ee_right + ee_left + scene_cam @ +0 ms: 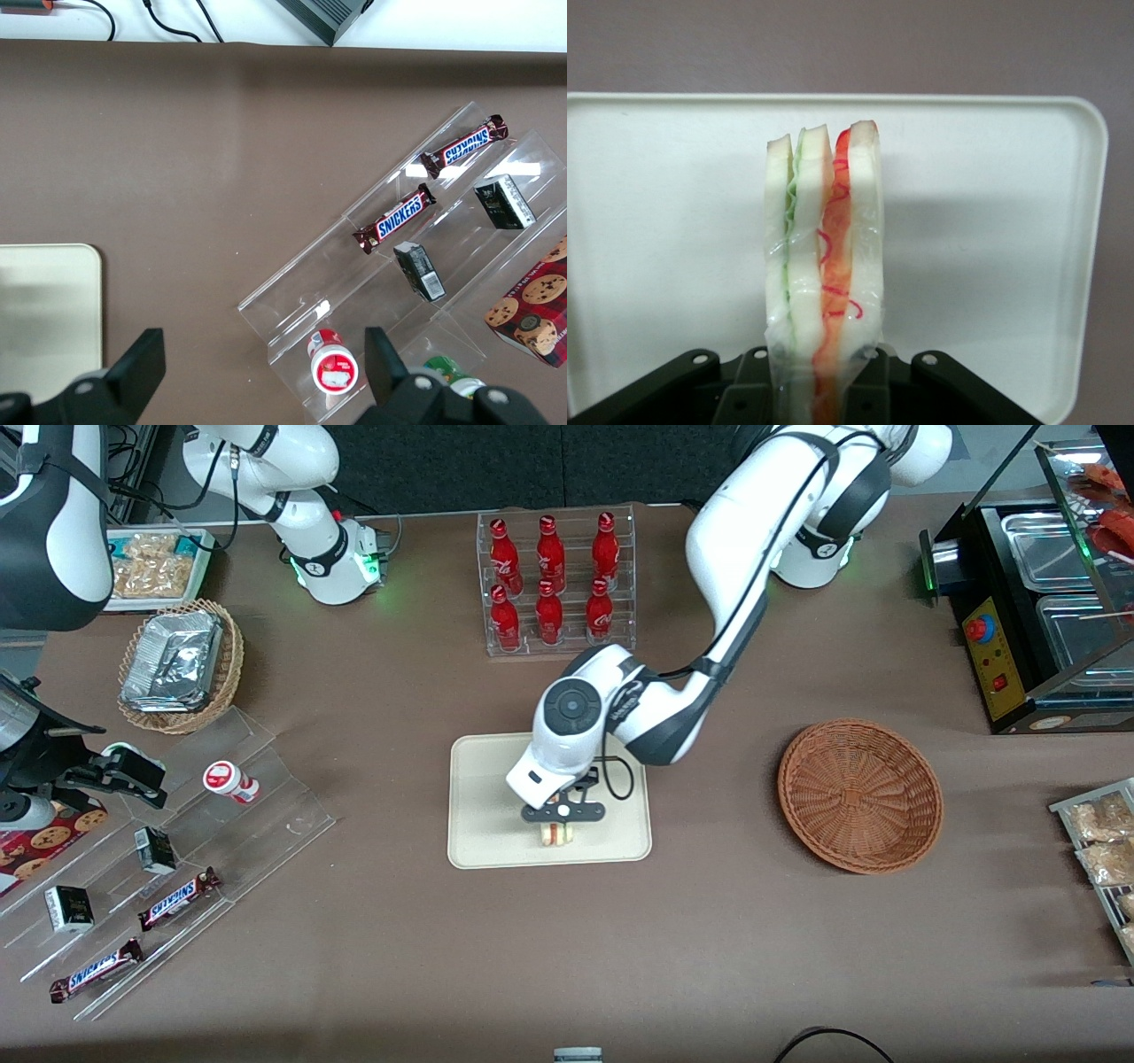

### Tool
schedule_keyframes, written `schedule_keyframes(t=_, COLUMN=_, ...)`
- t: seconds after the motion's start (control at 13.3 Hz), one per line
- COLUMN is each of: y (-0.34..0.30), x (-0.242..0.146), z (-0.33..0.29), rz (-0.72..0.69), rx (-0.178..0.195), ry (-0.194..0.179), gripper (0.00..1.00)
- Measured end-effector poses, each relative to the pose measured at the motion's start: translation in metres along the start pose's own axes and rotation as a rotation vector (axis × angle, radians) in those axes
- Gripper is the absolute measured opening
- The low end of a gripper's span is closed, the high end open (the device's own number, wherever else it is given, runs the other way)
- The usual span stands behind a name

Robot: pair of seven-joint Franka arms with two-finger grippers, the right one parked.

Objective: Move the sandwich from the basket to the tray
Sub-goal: 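Lower the sandwich onto the tray and open the left gripper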

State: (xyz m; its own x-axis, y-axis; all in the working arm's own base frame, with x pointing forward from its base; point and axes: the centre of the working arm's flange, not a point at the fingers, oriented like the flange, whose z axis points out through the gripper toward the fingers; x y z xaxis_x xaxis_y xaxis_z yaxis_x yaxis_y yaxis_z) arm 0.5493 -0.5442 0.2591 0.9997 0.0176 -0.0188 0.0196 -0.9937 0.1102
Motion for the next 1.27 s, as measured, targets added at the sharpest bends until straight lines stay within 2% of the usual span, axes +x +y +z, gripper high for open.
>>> schedule_keyframes(t=0.38, y=0.000, x=0.004, z=0.046, rz=0.036, rx=0.037, ry=0.032, gripper=0.17)
schedule_keyframes(t=0.53, y=0.003, x=0.005, z=0.046, rz=0.041, rx=0.033, ry=0.039, gripper=0.31)
schedule_keyframes(t=0.97, y=0.006, x=0.010, z=0.033, rz=0.041, rx=0.017, ry=0.058, gripper=0.96)
schedule_keyframes(t=1.05, y=0.005, x=0.014, z=0.025, rz=0.035, rx=0.013, ry=0.064, gripper=1.00)
schedule_keyframes(t=1.2, y=-0.002, x=0.026, z=-0.001, rz=0.010, rx=0.002, ry=0.067, gripper=1.00)
schedule_keyframes(t=1.27, y=-0.008, x=0.034, z=-0.019, rz=-0.009, rx=-0.015, ry=0.065, gripper=1.00)
